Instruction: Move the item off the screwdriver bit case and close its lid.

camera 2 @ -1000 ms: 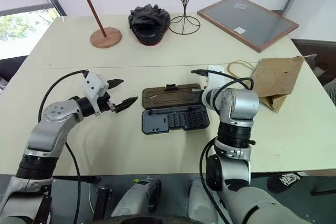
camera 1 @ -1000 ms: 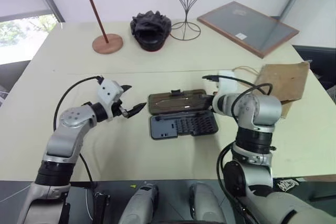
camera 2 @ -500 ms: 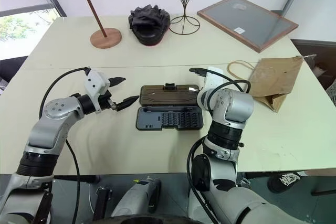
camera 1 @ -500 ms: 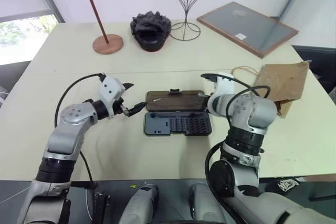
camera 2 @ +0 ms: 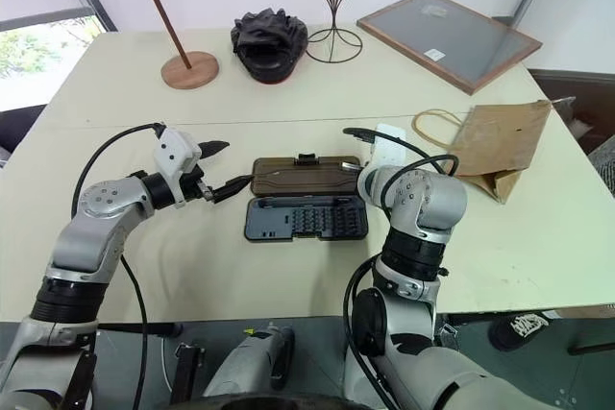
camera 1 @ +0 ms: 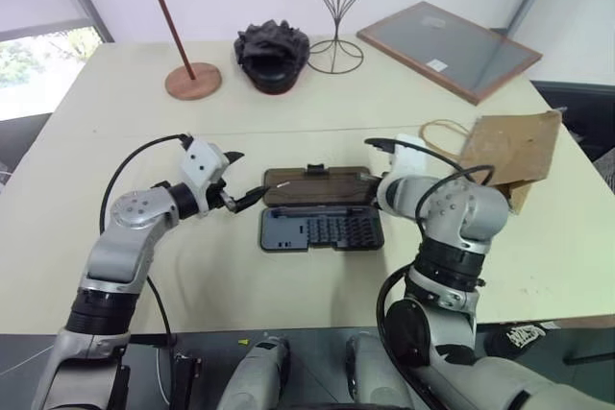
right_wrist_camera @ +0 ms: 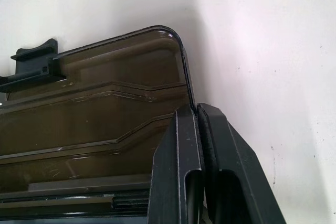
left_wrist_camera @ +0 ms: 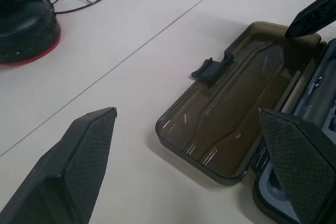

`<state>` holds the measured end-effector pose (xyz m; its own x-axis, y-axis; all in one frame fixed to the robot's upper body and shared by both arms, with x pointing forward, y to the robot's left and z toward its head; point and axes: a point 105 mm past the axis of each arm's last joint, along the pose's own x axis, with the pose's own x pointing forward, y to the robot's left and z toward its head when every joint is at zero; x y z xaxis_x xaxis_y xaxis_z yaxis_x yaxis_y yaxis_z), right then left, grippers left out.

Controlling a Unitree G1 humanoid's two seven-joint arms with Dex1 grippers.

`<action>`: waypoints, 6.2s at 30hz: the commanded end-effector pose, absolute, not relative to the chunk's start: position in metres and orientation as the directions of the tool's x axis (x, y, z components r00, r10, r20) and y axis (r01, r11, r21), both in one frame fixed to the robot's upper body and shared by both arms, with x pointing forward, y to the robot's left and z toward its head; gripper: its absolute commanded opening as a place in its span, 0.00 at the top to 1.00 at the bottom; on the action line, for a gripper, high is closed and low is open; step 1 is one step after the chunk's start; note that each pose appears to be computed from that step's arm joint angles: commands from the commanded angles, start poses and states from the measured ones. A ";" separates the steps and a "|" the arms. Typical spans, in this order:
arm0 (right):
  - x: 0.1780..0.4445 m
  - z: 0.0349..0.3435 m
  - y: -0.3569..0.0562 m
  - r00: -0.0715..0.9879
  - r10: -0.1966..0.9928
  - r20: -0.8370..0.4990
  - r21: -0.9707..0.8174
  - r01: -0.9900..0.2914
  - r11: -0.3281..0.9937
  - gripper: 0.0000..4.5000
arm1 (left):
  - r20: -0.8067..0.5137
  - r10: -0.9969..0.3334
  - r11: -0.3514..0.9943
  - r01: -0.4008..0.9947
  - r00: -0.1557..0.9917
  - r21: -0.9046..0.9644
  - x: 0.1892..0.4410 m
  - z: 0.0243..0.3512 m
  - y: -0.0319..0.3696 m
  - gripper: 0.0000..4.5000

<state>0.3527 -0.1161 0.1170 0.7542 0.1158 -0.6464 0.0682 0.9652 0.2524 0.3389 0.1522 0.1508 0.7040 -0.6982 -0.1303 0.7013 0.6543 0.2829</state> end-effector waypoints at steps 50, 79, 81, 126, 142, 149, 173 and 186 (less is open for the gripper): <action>0.338 0.132 -0.134 0.749 0.078 -0.658 0.141 0.020 0.990 0.01 | -0.105 -0.715 0.647 0.711 0.691 0.276 0.332 0.161 0.149 0.00; 0.405 0.208 -0.108 0.955 0.242 -0.170 -0.119 -0.264 0.957 0.01 | -0.222 -0.891 0.386 0.918 0.397 0.093 0.275 0.146 0.107 0.00; 0.404 0.206 -0.105 0.952 0.255 -0.171 -0.106 -0.276 0.955 0.01 | -0.210 -0.887 0.400 0.911 0.412 0.100 0.277 0.147 0.110 0.00; 0.390 0.165 -0.102 0.572 0.620 -0.538 -0.386 -0.820 0.422 0.00 | -0.348 -0.894 0.286 0.957 0.283 0.045 0.272 0.102 0.111 0.98; 0.404 0.132 -0.118 0.520 0.591 -0.616 -0.325 -0.852 0.411 0.00 | -0.338 -0.895 0.293 0.955 0.292 0.050 0.269 0.099 0.109 0.98; 0.398 0.123 -0.118 0.486 0.594 -0.641 -0.302 -0.871 0.387 0.61 | -0.336 -0.893 0.296 0.953 0.298 0.060 0.270 0.097 0.108 1.00; 0.390 0.162 -0.101 0.606 0.621 -0.498 -0.710 -0.695 0.109 1.00 | -0.135 -0.901 0.398 0.910 0.412 0.120 0.308 0.165 0.105 1.00; 0.364 0.196 -0.092 0.669 0.688 -0.282 -0.879 -0.467 0.094 1.00 | 0.046 -0.709 0.704 0.703 0.704 0.100 0.369 0.224 0.173 1.00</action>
<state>0.3661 -0.0927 0.1713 0.6384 0.6774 -0.3654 -0.5519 0.0721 -0.8308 0.3655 0.1596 0.2107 0.6683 -0.7439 0.0029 0.7419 0.6668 0.0702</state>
